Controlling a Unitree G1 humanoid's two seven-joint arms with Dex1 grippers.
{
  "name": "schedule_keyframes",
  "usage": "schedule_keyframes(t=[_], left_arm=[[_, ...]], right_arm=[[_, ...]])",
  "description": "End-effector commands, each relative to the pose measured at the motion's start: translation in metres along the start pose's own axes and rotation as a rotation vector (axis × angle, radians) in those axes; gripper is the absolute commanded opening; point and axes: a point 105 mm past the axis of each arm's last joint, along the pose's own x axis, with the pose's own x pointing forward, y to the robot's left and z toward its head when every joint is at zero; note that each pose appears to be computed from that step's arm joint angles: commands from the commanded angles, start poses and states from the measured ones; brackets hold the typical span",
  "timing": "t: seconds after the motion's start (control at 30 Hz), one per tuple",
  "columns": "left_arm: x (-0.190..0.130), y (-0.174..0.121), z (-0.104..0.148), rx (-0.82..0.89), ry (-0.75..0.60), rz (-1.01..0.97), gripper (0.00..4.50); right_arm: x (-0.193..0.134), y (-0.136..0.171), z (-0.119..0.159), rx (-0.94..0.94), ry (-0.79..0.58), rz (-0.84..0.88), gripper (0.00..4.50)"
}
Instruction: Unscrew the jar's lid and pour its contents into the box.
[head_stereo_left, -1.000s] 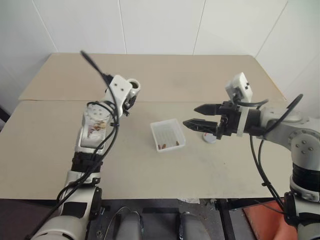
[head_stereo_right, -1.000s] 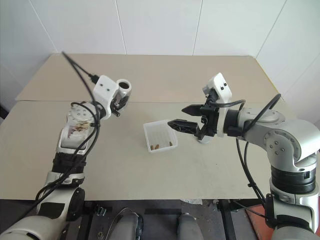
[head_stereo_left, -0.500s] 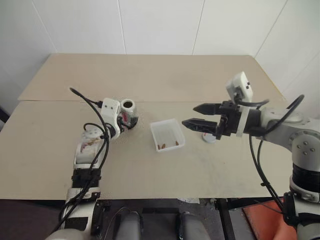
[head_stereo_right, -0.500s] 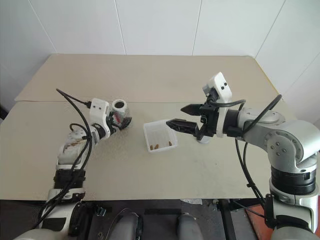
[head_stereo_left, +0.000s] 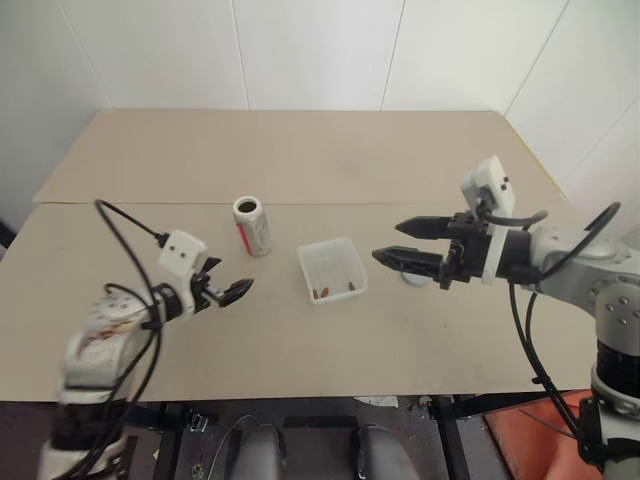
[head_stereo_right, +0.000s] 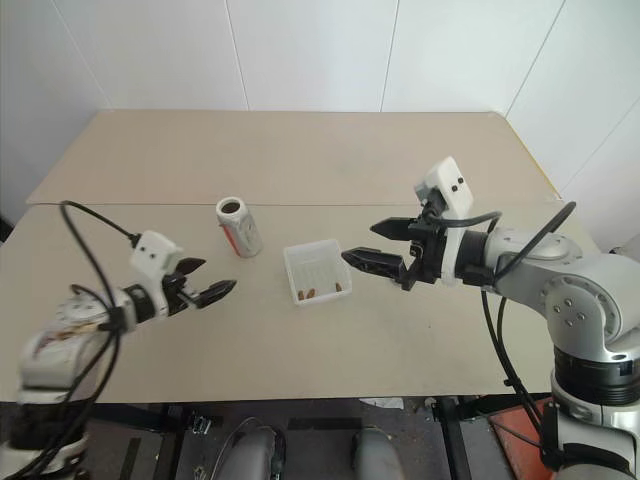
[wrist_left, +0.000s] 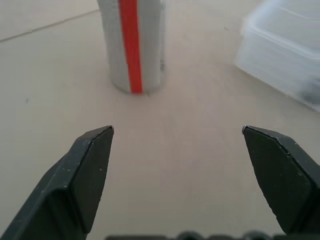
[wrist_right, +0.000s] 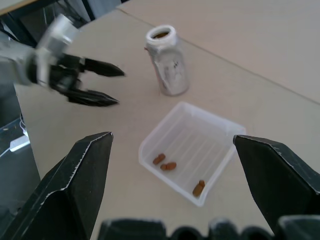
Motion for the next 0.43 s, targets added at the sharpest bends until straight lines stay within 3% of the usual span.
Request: schedule_keyframes(t=[0.03, 0.23, 0.43], left_arm=[[-0.053, 0.007, 0.029, 0.163, -0.111, -0.117, 4.49], [-0.094, 0.029, 0.046, 0.245, -0.137, -0.16, 4.49], [-0.096, 0.027, 0.048, 0.261, -0.142, -0.189, 4.49]], right_arm=[[-0.014, -0.005, 0.009, -0.08, -0.036, -0.03, 4.5], [-0.024, -0.016, 0.004, -0.158, -0.016, -0.021, 4.5], [-0.032, -0.021, 0.001, -0.167, -0.023, -0.027, 4.5]])
